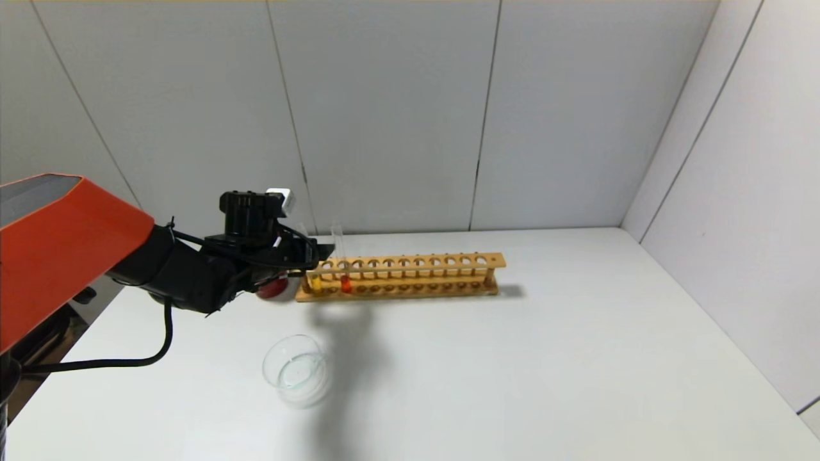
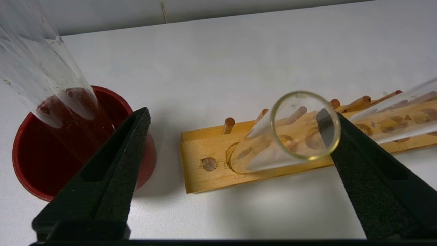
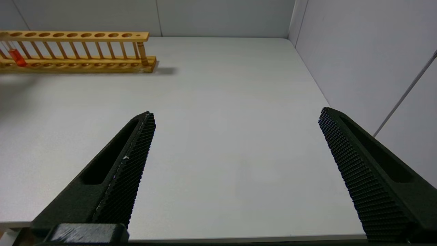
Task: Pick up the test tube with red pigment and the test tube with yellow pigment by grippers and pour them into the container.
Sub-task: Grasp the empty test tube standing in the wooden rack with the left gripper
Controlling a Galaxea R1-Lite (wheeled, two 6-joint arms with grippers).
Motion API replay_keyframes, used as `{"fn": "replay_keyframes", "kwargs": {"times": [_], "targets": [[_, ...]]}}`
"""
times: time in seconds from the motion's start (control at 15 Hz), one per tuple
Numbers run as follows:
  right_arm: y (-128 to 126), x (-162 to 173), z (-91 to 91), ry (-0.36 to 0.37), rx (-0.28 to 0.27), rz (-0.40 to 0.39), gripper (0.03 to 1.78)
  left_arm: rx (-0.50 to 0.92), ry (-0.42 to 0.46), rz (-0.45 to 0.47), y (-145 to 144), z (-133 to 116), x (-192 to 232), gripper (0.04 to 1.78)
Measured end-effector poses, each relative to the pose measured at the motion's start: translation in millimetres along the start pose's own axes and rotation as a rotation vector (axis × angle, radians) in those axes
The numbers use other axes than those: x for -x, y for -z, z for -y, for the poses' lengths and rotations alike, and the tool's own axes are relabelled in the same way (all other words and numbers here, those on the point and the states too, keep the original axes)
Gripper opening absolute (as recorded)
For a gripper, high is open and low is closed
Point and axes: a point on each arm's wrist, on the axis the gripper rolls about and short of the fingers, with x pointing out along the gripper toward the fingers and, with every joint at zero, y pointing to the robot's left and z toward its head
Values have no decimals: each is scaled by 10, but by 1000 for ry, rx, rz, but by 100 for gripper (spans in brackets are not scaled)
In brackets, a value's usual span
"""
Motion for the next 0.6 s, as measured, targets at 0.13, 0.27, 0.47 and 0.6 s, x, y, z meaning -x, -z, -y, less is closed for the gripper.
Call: {"fn": "replay_keyframes", "kwargs": {"times": [0.13,0.27,0.47,0.6], "targets": [[0,0,0,0,0,0,175,0,0,-4,13,-1,-18,150],[0,0,0,0,0,0,175,-1,1,-6,22,3,-28,124],[0,0,0,0,0,0,175,-3,2,-8,27,7,-32,68],[0,0,0,0,0,0,175,-4,9,-12,45,30,-47,38]]}}
